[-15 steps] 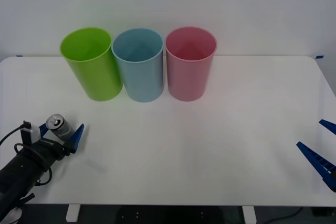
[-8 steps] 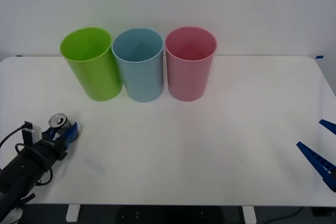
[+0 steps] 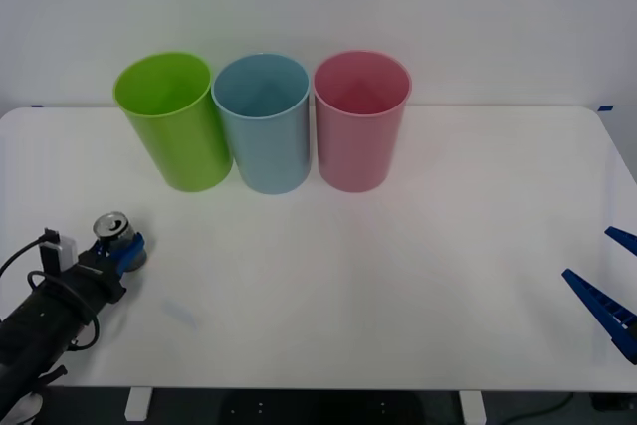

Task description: Grasp the object on the table and drop it into the matching bin: aluminum can to the light blue bin, PET bottle to the pink bin.

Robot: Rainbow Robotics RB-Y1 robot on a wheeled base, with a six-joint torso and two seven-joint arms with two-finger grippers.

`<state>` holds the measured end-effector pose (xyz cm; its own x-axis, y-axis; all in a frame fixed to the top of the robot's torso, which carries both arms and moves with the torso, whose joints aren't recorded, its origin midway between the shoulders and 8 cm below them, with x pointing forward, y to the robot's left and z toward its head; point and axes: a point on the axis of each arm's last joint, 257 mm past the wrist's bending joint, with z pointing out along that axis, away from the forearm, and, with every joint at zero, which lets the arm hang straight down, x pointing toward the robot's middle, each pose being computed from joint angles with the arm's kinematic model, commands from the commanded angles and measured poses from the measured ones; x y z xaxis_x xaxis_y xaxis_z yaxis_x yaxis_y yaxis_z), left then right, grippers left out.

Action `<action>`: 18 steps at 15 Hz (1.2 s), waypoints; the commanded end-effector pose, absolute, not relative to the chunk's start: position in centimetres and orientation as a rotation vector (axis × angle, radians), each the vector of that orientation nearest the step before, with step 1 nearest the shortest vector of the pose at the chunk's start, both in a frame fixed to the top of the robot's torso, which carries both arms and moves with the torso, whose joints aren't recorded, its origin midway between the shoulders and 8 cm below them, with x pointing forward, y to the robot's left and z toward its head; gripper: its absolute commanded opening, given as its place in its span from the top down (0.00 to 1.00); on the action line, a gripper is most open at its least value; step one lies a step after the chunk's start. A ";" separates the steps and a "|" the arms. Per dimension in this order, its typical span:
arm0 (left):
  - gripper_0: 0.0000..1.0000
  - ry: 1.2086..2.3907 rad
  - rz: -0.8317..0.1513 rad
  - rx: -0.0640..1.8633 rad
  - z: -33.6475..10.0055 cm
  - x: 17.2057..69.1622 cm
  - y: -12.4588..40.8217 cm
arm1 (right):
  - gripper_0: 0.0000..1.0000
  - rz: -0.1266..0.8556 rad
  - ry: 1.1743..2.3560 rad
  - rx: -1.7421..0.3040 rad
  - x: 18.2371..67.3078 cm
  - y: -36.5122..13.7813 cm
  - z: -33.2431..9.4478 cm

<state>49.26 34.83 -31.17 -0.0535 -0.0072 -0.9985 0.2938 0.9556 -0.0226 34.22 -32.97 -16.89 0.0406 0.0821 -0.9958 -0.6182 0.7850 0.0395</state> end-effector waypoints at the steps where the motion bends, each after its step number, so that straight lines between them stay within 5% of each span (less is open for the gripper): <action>1: 1.00 1.586 -0.255 0.228 -30.0 49.5 34.6 | 0.00 0.567 1.441 -0.465 34.2 -33.0 -16.9; 9: 1.00 1.495 -0.275 0.255 -25.1 49.0 33.8 | 0.00 0.567 1.441 -0.465 34.2 -33.0 -16.9; 18: 1.00 1.332 -0.482 0.247 -14.1 46.7 29.7 | 0.00 0.567 1.441 -0.465 34.2 -33.0 -16.9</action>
